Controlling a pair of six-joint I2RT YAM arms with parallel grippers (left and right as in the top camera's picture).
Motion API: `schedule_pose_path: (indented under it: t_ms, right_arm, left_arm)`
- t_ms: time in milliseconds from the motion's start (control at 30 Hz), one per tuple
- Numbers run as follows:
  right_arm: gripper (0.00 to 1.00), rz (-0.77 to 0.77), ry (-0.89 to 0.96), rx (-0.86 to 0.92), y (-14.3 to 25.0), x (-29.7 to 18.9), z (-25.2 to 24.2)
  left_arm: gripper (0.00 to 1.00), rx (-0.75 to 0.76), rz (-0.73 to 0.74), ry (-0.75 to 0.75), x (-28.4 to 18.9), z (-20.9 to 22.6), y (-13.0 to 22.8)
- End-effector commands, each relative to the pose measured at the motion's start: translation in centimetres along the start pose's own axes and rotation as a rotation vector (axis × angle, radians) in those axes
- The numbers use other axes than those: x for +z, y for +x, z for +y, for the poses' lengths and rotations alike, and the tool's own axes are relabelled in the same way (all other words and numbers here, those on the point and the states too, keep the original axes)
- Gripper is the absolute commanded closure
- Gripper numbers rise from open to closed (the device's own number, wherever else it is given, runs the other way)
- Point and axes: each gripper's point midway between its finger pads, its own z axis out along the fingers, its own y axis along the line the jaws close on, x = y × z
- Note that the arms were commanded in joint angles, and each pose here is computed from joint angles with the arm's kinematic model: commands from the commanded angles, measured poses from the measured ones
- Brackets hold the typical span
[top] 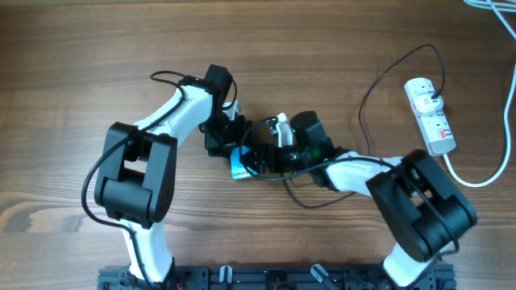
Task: Plug charger to phone and switch on socket
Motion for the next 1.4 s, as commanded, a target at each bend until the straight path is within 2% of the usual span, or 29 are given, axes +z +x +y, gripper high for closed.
schedule_pose_path:
  t_ms: [0, 167, 400, 467, 533, 567, 733, 867, 1033, 1267, 1367]
  right_arm:
    - [0.36, 0.050, 0.011, 0.040, 1.1, 1.6, -0.7]
    - [0.55, 0.041, 0.005, 0.037, 0.9, 1.7, -0.6]
    - [0.57, 0.044, 0.002, 0.056, 0.9, 1.7, -0.5]
    - [0.59, 0.043, 0.001, 0.054, 0.9, 1.7, -0.5]
    - [0.63, 0.042, 0.001, 0.055, 0.8, 1.6, -0.5]
    - [0.67, 0.042, 0.001, 0.054, 0.8, 1.6, -0.5]
    - [0.78, 0.042, 0.000, 0.054, 0.8, 1.6, -0.5]
    - [0.96, 0.043, -0.005, 0.052, 0.8, 1.6, -0.4]
    - [0.96, 0.029, -0.034, 0.002, 0.2, 0.8, 0.9]
    - [0.95, -0.082, 0.263, -0.035, -2.6, -4.7, 1.6]
    - [0.95, -0.066, 0.287, -0.029, -2.3, -5.9, 2.7]
  left_arm:
    - [0.27, 0.021, 0.089, -0.020, 2.6, 0.2, 1.9]
    - [0.25, 0.045, 0.087, -0.022, 3.0, -0.5, 2.2]
    - [0.20, 0.032, 0.069, -0.015, 3.1, -0.7, 1.7]
    - [0.15, 0.033, 0.069, -0.016, 3.1, -0.7, 1.7]
    - [0.06, 0.034, 0.065, -0.017, 3.1, -0.7, 1.6]
    - [0.00, 0.034, 0.064, -0.017, 3.1, -0.7, 1.6]
    - [0.00, 0.038, 0.058, -0.015, 3.1, -0.7, 1.5]
    - [0.00, 0.044, 0.044, -0.009, 3.1, -0.9, 1.1]
    - [0.00, 0.048, 0.034, -0.004, 2.8, -1.1, 1.0]
    - [0.00, 0.003, -0.128, -0.035, -1.2, -0.7, -1.1]
    - [0.00, -0.083, -0.178, -0.008, -2.9, 0.2, -2.3]
